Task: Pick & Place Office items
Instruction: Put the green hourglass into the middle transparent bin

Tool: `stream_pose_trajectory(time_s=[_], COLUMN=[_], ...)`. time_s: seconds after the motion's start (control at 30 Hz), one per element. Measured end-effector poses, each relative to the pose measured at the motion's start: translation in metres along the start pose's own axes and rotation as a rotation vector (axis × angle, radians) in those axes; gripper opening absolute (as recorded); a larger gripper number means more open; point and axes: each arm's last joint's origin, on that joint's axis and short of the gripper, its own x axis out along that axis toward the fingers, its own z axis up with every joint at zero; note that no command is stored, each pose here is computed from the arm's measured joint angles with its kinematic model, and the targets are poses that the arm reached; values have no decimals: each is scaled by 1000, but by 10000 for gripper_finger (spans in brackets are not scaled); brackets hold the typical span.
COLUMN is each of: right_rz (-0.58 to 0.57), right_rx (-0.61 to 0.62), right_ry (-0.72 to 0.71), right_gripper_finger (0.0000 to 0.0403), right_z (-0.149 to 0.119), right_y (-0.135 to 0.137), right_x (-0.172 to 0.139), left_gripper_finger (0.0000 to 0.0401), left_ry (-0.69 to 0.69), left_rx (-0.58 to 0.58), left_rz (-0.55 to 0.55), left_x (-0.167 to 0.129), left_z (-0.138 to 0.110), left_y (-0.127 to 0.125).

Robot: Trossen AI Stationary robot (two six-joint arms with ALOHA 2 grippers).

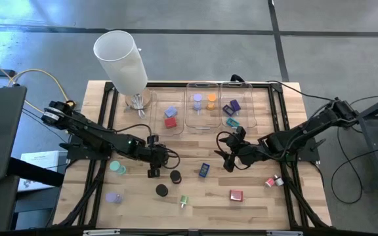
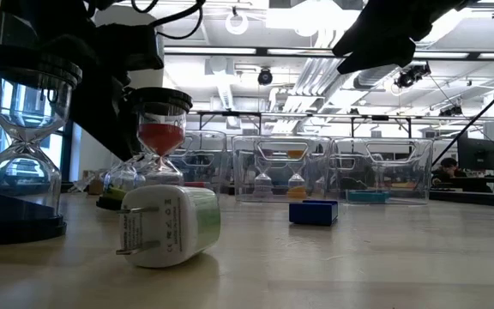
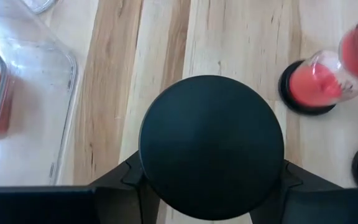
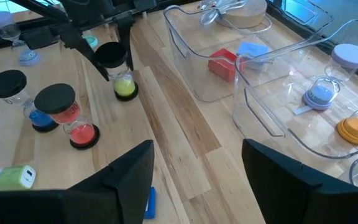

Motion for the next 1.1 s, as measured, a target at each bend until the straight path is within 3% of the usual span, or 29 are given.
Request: stream_pose_trajectory(time_s=[0.37,0.6,0.87,1.1], right_rz=[-2,-24,-56,-20], right_rx=[-7,-53,-93,-34], right_ry=[9,58,107,60], right_gripper_finger=[232,232,232,232], right_z=[-1,-13,-29,-26], right_y=[0,7,13,19], right_x=[1,15,33,35], left_gripper_finger=[164,164,165,165], left_ry=[-19,-41,-168,-343], left_rx=[-14,5,21,-21], left_rz=[18,37,-1,-1], left_x=[-20,-55,-85,-104], left_z=[22,49,82,107], left_y=[-2,-2,-5,-7])
